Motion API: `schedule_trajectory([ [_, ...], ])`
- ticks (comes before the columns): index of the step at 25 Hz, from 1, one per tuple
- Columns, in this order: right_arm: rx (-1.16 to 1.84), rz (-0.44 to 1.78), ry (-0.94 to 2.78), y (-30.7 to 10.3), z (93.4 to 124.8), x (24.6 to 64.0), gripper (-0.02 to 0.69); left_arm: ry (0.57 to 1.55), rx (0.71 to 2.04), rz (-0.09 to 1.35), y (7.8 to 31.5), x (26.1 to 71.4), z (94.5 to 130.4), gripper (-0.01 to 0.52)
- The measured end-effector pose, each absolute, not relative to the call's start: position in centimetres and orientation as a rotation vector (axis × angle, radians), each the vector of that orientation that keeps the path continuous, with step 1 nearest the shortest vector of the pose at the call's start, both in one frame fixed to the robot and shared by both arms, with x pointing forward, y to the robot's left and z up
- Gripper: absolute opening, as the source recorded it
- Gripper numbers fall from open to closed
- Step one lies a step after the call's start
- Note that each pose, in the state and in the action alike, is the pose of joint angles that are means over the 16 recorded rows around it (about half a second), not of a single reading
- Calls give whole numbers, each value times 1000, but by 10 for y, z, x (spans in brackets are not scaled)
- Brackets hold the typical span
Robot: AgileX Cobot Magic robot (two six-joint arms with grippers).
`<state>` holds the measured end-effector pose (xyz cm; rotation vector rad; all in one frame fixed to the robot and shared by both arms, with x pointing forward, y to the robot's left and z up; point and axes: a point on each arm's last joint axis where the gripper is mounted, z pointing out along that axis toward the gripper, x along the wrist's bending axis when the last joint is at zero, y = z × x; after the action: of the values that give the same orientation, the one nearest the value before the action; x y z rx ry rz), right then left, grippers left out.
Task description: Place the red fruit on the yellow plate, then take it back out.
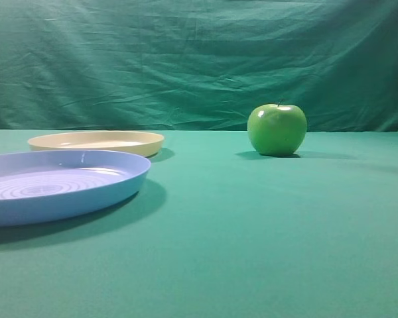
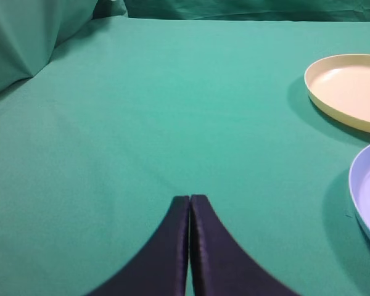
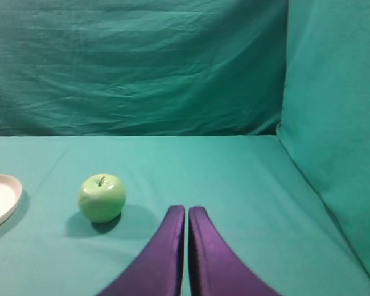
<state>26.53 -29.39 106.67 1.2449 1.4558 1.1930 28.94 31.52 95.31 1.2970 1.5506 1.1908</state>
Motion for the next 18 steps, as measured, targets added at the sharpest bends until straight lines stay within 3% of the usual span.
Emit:
schedule_trajectory([
  [10,1302,1133,1420,-295,985,287,0,1551,1297,1191,315,289,953,0],
  [18,1344,1099,1461,-295,954,292,0,1551,1297,1191,315,289,953,0],
])
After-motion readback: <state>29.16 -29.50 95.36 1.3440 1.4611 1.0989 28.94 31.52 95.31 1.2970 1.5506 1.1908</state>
